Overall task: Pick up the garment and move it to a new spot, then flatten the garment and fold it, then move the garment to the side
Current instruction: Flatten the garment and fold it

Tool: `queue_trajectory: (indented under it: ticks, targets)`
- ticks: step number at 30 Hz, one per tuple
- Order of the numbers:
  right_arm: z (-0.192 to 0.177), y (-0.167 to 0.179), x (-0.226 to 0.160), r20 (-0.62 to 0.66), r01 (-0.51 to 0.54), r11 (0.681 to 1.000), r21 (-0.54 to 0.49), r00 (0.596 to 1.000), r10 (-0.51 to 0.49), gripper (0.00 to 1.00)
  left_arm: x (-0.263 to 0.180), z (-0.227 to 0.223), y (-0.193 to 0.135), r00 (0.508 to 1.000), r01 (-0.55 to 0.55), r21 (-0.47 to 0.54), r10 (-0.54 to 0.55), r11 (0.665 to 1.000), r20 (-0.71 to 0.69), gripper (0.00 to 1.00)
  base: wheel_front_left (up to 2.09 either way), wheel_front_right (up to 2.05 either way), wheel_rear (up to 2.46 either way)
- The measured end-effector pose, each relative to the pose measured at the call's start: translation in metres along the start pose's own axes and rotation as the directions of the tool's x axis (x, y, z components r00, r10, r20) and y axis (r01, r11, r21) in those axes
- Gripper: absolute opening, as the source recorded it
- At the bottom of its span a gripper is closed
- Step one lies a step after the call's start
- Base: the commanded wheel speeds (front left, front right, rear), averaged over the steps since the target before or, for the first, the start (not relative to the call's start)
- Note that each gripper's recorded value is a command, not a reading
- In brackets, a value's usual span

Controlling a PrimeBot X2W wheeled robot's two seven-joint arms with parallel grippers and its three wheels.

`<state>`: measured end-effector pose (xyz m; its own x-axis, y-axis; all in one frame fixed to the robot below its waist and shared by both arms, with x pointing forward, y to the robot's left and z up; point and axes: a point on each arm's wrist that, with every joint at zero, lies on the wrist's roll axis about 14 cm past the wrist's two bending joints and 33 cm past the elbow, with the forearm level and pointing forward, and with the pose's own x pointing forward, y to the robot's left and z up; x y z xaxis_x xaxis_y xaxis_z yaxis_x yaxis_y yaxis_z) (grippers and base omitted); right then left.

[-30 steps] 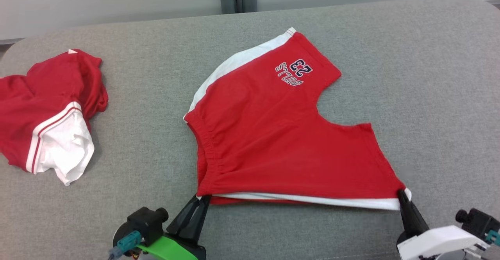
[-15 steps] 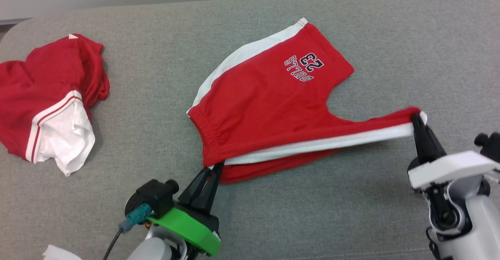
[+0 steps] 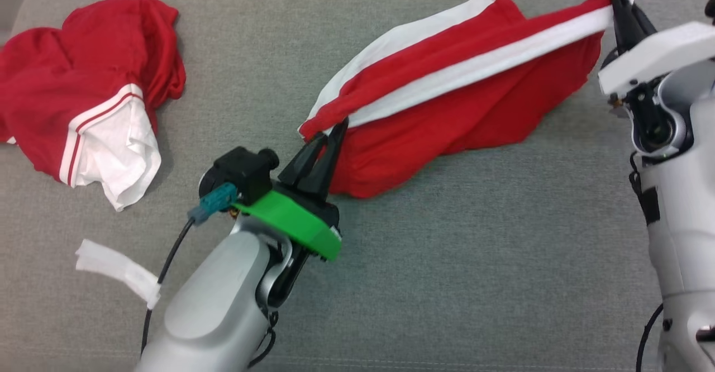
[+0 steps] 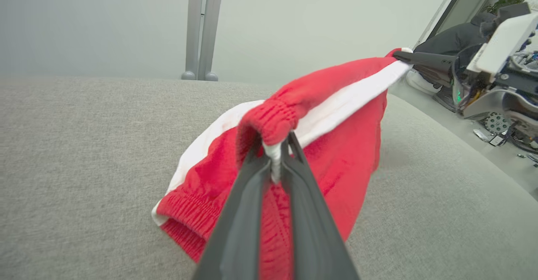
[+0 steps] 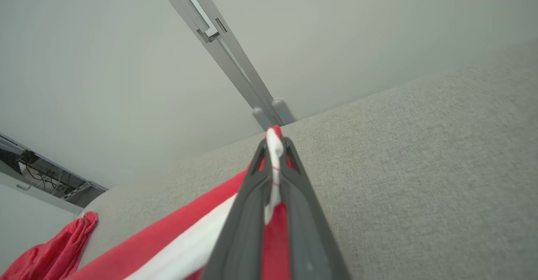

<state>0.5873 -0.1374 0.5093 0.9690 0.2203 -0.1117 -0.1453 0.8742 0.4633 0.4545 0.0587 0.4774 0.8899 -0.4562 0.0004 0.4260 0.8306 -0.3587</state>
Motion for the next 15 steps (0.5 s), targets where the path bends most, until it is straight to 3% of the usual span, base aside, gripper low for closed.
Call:
queue_trajectory:
  ticks: [10, 11, 12, 13, 15]
  targets:
    - [-0.045, 0.005, 0.069, -0.109, 0.027, 1.000, -0.011, 0.994, -0.028, 0.00, 0.026, -0.014, 0.036, 0.995, -0.064, 0.011, 0.065, 0.998, -0.074, 0.00, 0.00, 0.00, 0.00]
    - [-0.049, 0.007, 0.073, -0.109, 0.025, 1.000, -0.005, 0.994, -0.026, 0.31, 0.027, -0.016, 0.039, 0.994, -0.069, 0.012, 0.070, 0.998, -0.078, 0.00, 0.00, 0.00, 0.00]
    - [-0.052, 0.009, 0.076, -0.108, 0.021, 1.000, -0.005, 0.994, -0.022, 0.91, 0.027, -0.017, 0.042, 0.994, -0.076, 0.012, 0.077, 0.997, -0.083, 0.06, 0.00, 0.00, 0.00]
    - [-0.055, 0.011, 0.079, -0.104, 0.016, 1.000, -0.001, 0.994, -0.016, 1.00, 0.026, -0.020, 0.045, 0.992, -0.084, 0.017, 0.085, 0.996, -0.092, 0.29, 0.00, 0.00, 0.00]
    - [-0.063, 0.014, 0.082, -0.112, 0.006, 1.000, -0.005, 0.994, -0.007, 1.00, 0.025, -0.025, 0.051, 0.989, -0.094, 0.039, 0.097, 0.995, -0.110, 1.00, 0.00, 0.00, 0.00]
